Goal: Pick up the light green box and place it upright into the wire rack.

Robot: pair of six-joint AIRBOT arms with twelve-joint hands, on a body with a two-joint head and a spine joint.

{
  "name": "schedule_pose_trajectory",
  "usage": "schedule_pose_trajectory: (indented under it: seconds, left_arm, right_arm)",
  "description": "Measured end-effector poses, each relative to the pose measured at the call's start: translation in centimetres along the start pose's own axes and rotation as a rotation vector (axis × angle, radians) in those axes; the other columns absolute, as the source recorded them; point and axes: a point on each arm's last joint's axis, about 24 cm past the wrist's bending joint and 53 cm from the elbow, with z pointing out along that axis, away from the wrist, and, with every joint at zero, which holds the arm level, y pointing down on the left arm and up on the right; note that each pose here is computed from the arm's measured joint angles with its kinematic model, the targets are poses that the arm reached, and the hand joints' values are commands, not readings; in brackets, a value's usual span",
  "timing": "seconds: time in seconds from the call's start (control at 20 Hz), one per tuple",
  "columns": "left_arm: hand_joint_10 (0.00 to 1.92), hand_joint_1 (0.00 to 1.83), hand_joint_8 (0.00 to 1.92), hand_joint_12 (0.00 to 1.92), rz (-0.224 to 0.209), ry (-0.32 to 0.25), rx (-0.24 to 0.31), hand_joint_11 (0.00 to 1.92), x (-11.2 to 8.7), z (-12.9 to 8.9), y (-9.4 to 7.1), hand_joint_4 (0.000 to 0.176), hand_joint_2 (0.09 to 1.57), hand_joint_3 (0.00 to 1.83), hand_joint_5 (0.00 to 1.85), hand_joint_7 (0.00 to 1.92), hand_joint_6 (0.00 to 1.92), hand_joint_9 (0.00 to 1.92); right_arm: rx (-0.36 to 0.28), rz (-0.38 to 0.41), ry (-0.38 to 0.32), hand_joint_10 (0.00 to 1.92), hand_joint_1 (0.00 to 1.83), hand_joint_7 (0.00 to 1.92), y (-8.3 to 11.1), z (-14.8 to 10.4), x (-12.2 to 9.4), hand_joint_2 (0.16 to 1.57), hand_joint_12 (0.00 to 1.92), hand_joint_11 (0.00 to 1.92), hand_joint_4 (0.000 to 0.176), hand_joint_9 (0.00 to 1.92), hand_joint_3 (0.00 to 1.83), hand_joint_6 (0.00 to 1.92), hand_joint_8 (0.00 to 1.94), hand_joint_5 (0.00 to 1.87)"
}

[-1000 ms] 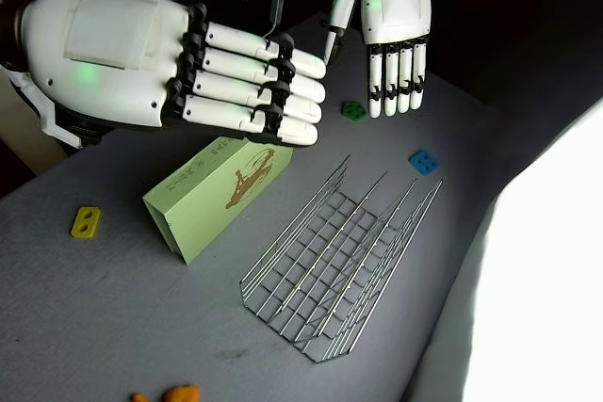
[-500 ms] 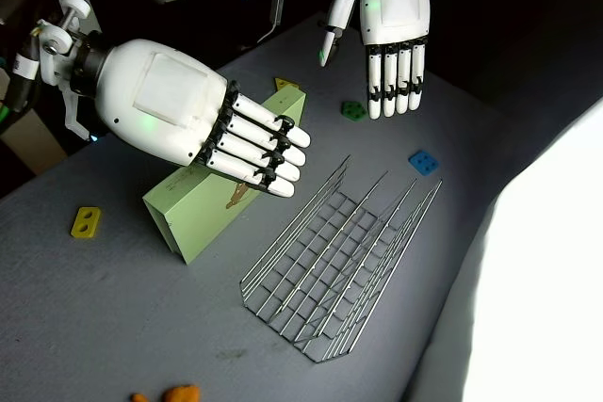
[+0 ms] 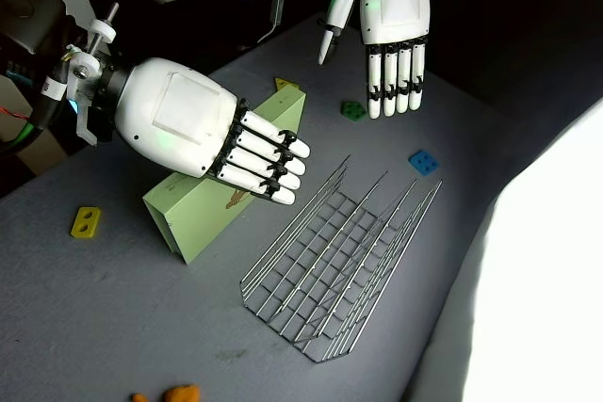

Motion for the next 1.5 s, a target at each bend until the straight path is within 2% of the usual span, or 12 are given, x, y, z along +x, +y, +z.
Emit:
schedule_pose_trajectory:
  seconds: [0.25, 0.3, 0.35, 0.5, 0.55, 0.6, 0.65, 0.7, 0.8, 1.15, 1.3, 1.5]
  left_arm:
    - [0.01, 0.03, 0.0, 0.33, 0.0, 0.0, 0.0, 0.0, 0.0, 0.0, 0.0, 0.007, 1.19, 0.0, 0.12, 0.18, 0.01, 0.15]
    - [0.01, 0.05, 0.0, 0.37, 0.0, 0.0, 0.0, 0.0, 0.0, 0.0, 0.0, 0.0, 1.19, 0.0, 0.14, 0.19, 0.01, 0.17]
    - [0.01, 0.02, 0.0, 0.4, 0.0, -0.001, 0.001, 0.0, 0.0, 0.0, 0.0, 0.002, 1.19, 0.0, 0.14, 0.19, 0.0, 0.17]
    - [0.0, 0.02, 0.0, 0.4, 0.0, -0.007, 0.006, 0.0, -0.2, -0.1, -0.2, 0.005, 1.2, 0.0, 0.14, 0.18, 0.0, 0.16]
    - [0.0, 0.0, 0.0, 0.3, -0.001, -0.011, 0.006, 0.0, -0.4, -0.1, -0.2, 0.009, 1.2, 0.0, 0.11, 0.15, 0.0, 0.13]
    - [0.0, 0.0, 0.0, 0.22, -0.001, -0.01, 0.006, 0.0, -0.3, -0.1, -0.2, 0.016, 1.21, 0.01, 0.09, 0.13, 0.0, 0.11]
    - [0.02, 0.02, 0.01, 0.28, -0.001, -0.01, 0.006, 0.0, -0.3, -0.1, -0.2, 0.018, 1.21, 0.0, 0.12, 0.17, 0.01, 0.14]
    - [0.01, 0.02, 0.01, 0.31, 0.0, -0.01, 0.006, 0.0, -0.3, -0.1, -0.2, 0.017, 1.21, 0.0, 0.12, 0.17, 0.01, 0.15]
    - [0.01, 0.06, 0.0, 0.32, -0.001, -0.01, 0.006, 0.0, -0.4, -0.1, -0.2, 0.011, 1.2, 0.0, 0.14, 0.15, 0.01, 0.15]
    - [0.0, 0.1, 0.01, 0.29, -0.001, -0.01, 0.006, 0.0, -0.3, -0.1, -0.2, 0.012, 1.21, 0.0, 0.16, 0.14, 0.01, 0.14]
    - [0.0, 0.04, 0.0, 0.31, 0.0, -0.01, 0.006, 0.0, -0.3, -0.1, -0.2, 0.024, 1.23, 0.01, 0.14, 0.13, 0.0, 0.14]
    - [0.0, 0.0, 0.0, 0.18, -0.001, -0.01, 0.006, 0.0, -0.3, -0.1, -0.2, 0.022, 1.23, 0.0, 0.11, 0.08, 0.0, 0.06]
  right_arm:
    - [-0.007, 0.007, 0.005, 0.02, 1.06, 0.05, 0.2, 0.0, 0.1, 0.99, 0.0, 0.0, 0.0, 0.04, 0.02, 0.0, 0.02, 0.0]
    - [-0.008, 0.007, 0.005, 0.03, 1.11, 0.17, 0.2, 0.0, 0.1, 1.01, 0.22, 0.0, 0.0, 0.18, 0.01, 0.01, 0.03, 0.09]
    - [-0.008, 0.008, 0.005, 0.07, 1.14, 0.33, 0.2, 0.0, 0.1, 1.04, 0.76, 0.0, 0.0, 0.33, 0.01, 0.05, 0.03, 0.26]
    - [-0.005, 0.009, 0.0, 0.14, 1.18, 0.54, 0.0, 0.1, -0.2, 1.05, 1.33, 0.02, 0.0, 0.53, 0.0, 0.11, 0.07, 0.47]
    - [-0.004, 0.008, -0.001, 0.25, 1.18, 0.64, 0.0, 0.1, -0.2, 1.06, 1.4, 0.1, 0.0, 0.59, 0.0, 0.12, 0.06, 0.57]
    - [-0.004, 0.007, -0.003, 0.54, 1.18, 0.8, -0.1, 0.2, -0.3, 1.11, 1.43, 0.23, 0.0, 0.66, 0.01, 0.16, 0.12, 0.68]
    - [-0.003, 0.007, -0.005, 1.12, 1.34, 0.95, -0.1, 0.2, -0.4, 1.11, 1.55, 0.54, 0.0, 0.84, 0.0, 0.74, 0.84, 0.91]
    - [-0.003, 0.006, -0.005, 1.31, 1.37, 0.94, -0.1, 0.2, -0.4, 1.13, 1.63, 0.67, 0.0, 0.82, 0.0, 0.8, 1.14, 0.97]
    - [-0.003, 0.009, -0.003, 1.4, 1.37, 0.96, -0.1, 0.2, -0.4, 1.14, 1.69, 0.66, 0.0, 0.81, 0.0, 0.94, 1.16, 0.9]
    - [-0.002, 0.015, -0.014, 1.39, 1.37, 0.96, -0.2, 0.0, -0.9, 1.14, 1.68, 0.62, 0.0, 0.81, 0.0, 0.96, 1.14, 0.91]
    - [-0.034, 0.016, -0.051, 1.4, 1.37, 0.97, 1.2, -0.9, -2.7, 1.14, 1.7, 0.64, 0.0, 0.81, 0.0, 0.91, 1.14, 0.91]
    - [-0.09, 0.028, -0.093, 1.49, 1.37, 0.93, 3.7, -2.1, -4.8, 1.16, 1.79, 0.59, 0.0, 0.79, 0.0, 0.97, 1.15, 0.87]
